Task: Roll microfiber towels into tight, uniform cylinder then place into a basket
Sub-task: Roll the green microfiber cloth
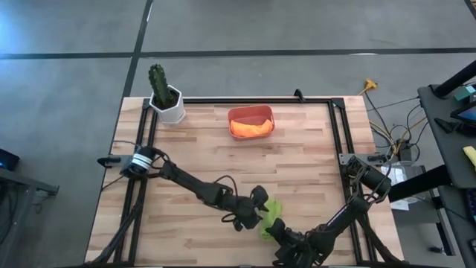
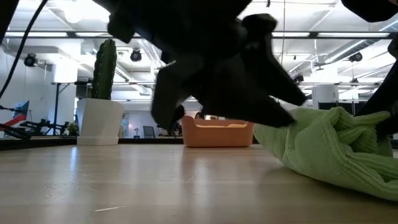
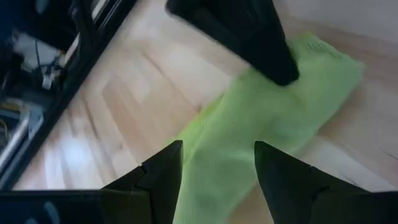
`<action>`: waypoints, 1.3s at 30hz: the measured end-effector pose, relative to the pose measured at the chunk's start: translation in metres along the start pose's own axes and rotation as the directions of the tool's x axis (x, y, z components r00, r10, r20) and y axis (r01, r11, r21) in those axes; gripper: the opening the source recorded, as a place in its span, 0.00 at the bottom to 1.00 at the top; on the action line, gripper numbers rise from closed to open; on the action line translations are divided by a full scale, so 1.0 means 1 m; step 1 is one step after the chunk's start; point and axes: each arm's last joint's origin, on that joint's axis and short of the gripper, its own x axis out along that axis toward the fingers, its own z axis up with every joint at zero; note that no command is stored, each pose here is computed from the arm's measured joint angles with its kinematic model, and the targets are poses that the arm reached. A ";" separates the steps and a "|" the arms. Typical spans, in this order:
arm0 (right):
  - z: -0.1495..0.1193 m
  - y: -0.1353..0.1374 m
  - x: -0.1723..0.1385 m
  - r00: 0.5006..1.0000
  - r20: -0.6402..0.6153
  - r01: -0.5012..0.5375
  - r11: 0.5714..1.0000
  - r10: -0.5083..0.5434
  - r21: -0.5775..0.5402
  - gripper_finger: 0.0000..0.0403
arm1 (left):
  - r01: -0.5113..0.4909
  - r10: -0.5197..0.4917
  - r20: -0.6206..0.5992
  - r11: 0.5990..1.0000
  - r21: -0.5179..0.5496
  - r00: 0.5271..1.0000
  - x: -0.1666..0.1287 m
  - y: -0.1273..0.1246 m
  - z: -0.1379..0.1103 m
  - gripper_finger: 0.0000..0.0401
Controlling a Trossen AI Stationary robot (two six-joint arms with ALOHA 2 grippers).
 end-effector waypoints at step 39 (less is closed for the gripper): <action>0.006 0.001 -0.002 0.999 0.047 0.012 0.984 -0.003 -0.179 0.02 | 0.059 -0.047 -0.035 0.745 0.665 0.998 0.019 -0.014 -0.013 0.55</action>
